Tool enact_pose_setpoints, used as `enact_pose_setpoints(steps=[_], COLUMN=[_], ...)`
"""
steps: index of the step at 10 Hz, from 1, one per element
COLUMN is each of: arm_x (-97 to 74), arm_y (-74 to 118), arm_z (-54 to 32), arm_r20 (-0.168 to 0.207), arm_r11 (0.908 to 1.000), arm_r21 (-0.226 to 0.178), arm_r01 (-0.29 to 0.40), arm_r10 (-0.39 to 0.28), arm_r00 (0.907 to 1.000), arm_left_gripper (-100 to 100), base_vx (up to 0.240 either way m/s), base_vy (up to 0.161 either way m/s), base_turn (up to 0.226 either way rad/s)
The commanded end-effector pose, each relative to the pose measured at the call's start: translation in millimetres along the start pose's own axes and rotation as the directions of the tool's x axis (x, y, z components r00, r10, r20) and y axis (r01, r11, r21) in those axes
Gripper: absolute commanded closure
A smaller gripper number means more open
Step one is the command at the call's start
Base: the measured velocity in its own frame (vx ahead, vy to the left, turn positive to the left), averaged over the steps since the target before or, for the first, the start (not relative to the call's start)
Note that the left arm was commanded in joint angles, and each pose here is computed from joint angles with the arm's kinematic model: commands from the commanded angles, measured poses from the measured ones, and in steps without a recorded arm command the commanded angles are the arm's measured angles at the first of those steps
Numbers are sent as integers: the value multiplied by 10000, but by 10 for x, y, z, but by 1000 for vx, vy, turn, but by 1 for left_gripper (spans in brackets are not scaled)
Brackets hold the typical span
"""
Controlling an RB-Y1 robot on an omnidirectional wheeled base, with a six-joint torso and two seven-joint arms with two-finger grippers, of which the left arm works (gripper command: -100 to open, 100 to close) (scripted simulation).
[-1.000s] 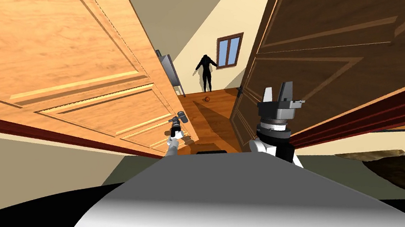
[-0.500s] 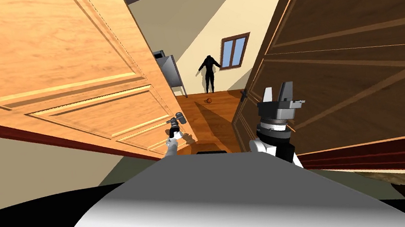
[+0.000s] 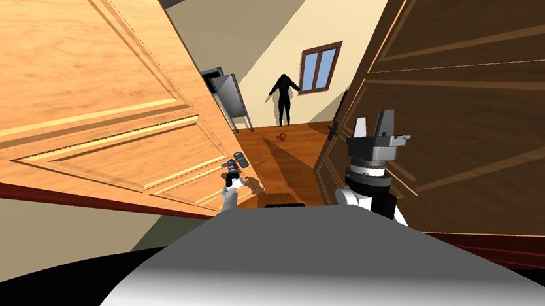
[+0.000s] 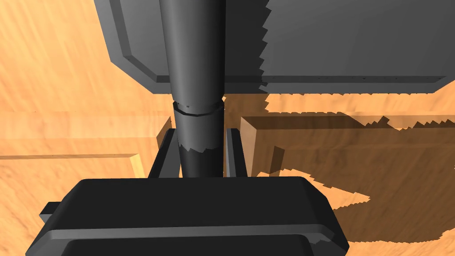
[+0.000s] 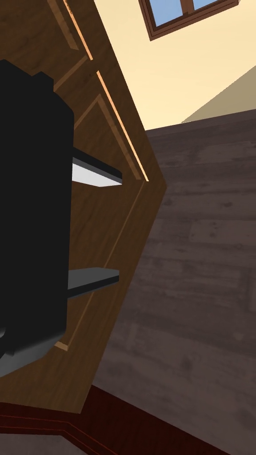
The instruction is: Push the door open
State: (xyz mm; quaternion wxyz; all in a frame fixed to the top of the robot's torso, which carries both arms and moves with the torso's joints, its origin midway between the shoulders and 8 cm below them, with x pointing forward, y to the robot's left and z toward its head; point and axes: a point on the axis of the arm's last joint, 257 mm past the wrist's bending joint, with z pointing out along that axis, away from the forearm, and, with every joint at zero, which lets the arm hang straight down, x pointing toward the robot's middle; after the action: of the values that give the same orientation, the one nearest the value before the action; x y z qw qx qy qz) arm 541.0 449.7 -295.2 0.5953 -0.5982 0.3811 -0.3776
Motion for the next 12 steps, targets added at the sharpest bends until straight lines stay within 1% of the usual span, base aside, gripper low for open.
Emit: enact_pose_setpoints(steps=[1,4,8,11,12], arm_x=[-81,-294,-601,-792,-827], arm_y=[-25,-33,-34,-27,-24], arm_z=[5,2,-23,-52,-59], arm_r20=[151,544,1130,1507,1578], arm_r11=[10000,10000,10000,10000,10000], arm_r21=[57,71,74,65,61], arm_r01=[-24,-31,-16,10,17], arm_r10=[23,27,8,-20,-27], arm_r00=[9999,9985,9936,9886,9875], arm_left_gripper=[100,100,100,100,100], base_vx=[171,180,208,186,183], base_vy=[-16,-19,-34,-38,-28], base_turn=[38,44,54,56,46])
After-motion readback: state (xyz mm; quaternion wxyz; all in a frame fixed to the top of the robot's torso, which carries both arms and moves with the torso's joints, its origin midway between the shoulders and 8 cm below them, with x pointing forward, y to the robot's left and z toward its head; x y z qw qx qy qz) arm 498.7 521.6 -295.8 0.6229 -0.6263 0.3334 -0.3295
